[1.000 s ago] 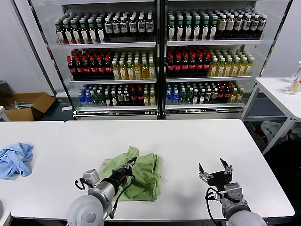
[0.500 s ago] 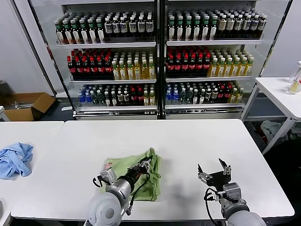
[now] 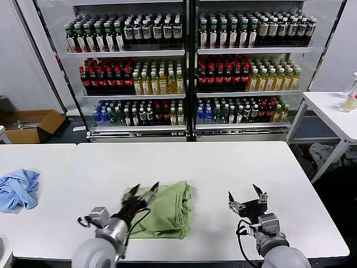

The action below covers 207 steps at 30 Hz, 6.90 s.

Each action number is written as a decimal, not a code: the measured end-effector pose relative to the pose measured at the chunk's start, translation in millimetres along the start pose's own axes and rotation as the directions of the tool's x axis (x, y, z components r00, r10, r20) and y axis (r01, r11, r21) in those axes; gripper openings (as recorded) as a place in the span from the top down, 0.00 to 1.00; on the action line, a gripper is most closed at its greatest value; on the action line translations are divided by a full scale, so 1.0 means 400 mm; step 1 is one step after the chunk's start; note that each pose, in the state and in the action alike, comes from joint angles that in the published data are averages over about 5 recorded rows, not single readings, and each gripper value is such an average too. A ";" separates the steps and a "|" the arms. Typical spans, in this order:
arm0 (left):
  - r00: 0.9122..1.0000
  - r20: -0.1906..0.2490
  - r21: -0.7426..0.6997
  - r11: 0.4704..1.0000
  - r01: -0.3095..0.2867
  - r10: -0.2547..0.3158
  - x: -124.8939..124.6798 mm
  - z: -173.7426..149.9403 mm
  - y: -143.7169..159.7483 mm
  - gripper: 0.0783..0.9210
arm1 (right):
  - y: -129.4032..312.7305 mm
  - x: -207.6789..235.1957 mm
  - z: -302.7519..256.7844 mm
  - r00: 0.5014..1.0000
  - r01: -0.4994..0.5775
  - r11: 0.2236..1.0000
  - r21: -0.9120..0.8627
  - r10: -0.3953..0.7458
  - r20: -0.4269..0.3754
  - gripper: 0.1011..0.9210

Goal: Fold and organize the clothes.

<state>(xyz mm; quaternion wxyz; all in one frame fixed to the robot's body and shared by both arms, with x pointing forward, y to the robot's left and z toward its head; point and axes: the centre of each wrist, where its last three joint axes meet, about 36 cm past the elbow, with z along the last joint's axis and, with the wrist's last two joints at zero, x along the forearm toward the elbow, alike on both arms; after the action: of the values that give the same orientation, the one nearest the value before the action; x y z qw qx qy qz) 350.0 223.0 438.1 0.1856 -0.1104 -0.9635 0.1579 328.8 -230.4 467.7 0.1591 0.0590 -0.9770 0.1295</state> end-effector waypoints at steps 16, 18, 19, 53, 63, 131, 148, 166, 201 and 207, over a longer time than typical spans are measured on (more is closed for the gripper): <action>0.967 -0.107 -0.195 0.959 0.207 -0.231 0.003 0.083 0.128 0.12 | -0.007 0.012 -0.013 1.000 -0.002 1.000 0.000 0.002 0.020 0.12; 0.964 -0.114 -0.206 0.955 0.214 -0.241 0.005 0.090 0.130 0.16 | -0.006 0.011 -0.014 1.000 -0.001 1.000 -0.002 0.001 0.022 0.12; 0.963 -0.118 -0.210 0.954 0.215 -0.244 0.006 0.093 0.131 0.18 | -0.005 0.011 -0.015 1.000 -0.001 1.000 -0.003 0.001 0.023 0.12; 0.958 -0.005 -0.059 0.957 0.285 -0.286 0.139 -0.112 0.326 0.97 | -0.029 -0.013 -0.022 0.999 -0.023 1.000 0.001 0.023 0.033 0.12; 0.951 0.127 0.071 0.959 0.274 -0.281 0.280 -0.348 0.384 0.97 | -0.028 -0.019 -0.021 0.999 -0.025 1.000 -0.002 0.025 0.034 0.12; 0.954 0.283 -0.217 0.962 0.164 -0.099 0.103 -0.025 0.071 0.12 | 0.216 -0.219 -0.012 0.957 0.250 0.934 -0.254 -0.279 -0.082 0.12; 0.954 0.252 -0.255 0.940 0.225 -0.160 0.117 -0.006 0.111 0.12 | 0.263 -0.340 0.006 0.921 0.304 0.893 -0.331 -0.364 -0.136 0.54; 0.952 0.269 -0.290 0.931 0.223 -0.144 0.107 0.015 0.121 0.12 | 0.178 -0.253 -0.031 0.937 0.311 0.898 -0.311 -0.345 -0.058 0.99; 0.897 0.439 -0.713 0.628 0.313 0.051 0.009 0.060 0.169 0.12 | -0.119 -0.103 0.011 0.998 -0.022 1.000 -0.015 0.022 0.053 0.25; 0.903 0.428 -0.641 0.712 0.285 0.024 0.007 0.073 0.168 0.12 | -0.146 -0.138 -0.006 0.988 -0.073 0.997 0.003 0.072 0.133 0.13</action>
<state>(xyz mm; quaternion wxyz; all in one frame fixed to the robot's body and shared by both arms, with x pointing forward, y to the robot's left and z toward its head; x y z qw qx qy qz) 346.4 278.1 389.9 -0.0623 -0.0662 -0.9742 -0.2067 390.8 -281.8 465.5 0.0885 0.0326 -0.9864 0.1348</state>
